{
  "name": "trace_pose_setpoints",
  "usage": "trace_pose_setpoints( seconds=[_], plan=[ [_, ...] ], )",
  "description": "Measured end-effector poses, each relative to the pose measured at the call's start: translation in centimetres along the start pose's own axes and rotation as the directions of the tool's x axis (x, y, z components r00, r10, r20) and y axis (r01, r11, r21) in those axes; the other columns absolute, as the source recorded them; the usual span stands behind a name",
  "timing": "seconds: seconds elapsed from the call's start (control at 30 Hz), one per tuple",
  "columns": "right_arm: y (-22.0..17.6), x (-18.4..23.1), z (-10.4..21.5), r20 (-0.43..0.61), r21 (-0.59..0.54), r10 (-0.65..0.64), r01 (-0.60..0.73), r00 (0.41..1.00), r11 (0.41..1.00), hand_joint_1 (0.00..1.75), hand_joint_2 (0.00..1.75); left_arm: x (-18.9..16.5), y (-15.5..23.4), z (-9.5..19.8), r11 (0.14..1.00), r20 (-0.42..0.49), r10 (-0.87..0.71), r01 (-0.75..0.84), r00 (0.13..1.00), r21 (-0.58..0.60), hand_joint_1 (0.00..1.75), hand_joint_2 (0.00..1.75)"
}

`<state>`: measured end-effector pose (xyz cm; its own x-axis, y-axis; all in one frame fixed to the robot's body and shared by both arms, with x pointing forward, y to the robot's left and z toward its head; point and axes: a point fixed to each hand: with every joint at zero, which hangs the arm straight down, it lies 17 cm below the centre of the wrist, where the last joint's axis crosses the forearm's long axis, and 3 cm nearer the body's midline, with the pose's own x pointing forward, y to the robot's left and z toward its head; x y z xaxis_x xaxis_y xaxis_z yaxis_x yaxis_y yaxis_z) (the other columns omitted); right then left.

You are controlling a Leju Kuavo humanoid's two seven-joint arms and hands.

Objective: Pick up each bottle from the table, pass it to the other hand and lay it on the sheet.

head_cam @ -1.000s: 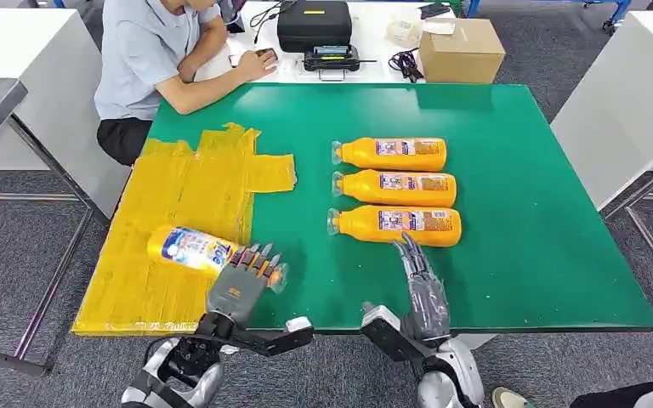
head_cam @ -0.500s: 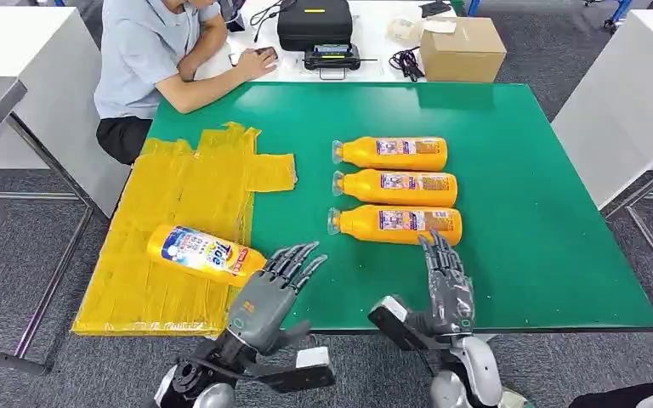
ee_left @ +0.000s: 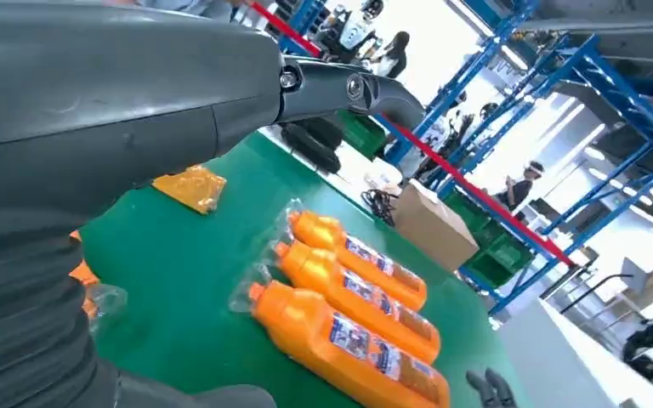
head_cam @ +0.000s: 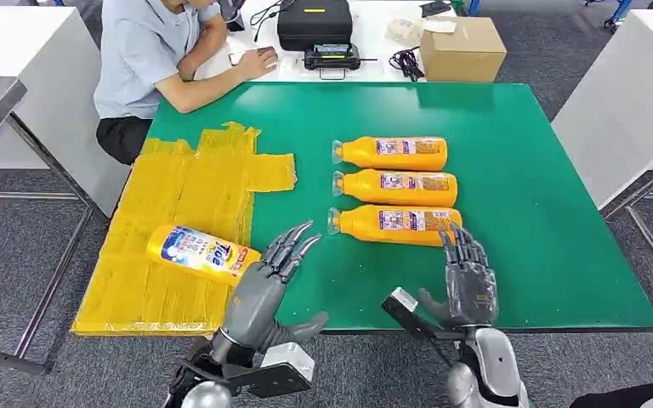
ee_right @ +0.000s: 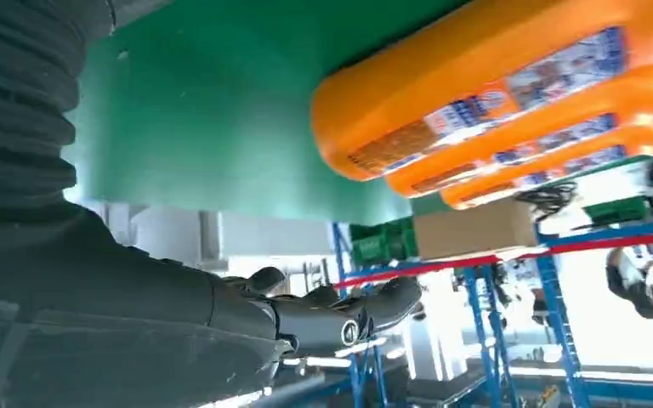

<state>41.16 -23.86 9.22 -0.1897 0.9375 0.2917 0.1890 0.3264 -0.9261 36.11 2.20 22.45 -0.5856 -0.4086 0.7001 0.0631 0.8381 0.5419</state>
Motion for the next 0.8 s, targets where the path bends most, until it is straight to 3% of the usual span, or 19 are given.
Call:
trace_pose_setpoints(
  seconds=[0.8],
  plan=[
    [0.8, -2.2, -0.5, -0.034, 0.043, 0.076, -0.074, 0.997, 0.996, 0.0, 1.75, 0.3, 0.1, 0.1, 0.999, -0.005, 0.045, -0.045, 0.999, 0.014, 0.0, 1.75]
  ],
)
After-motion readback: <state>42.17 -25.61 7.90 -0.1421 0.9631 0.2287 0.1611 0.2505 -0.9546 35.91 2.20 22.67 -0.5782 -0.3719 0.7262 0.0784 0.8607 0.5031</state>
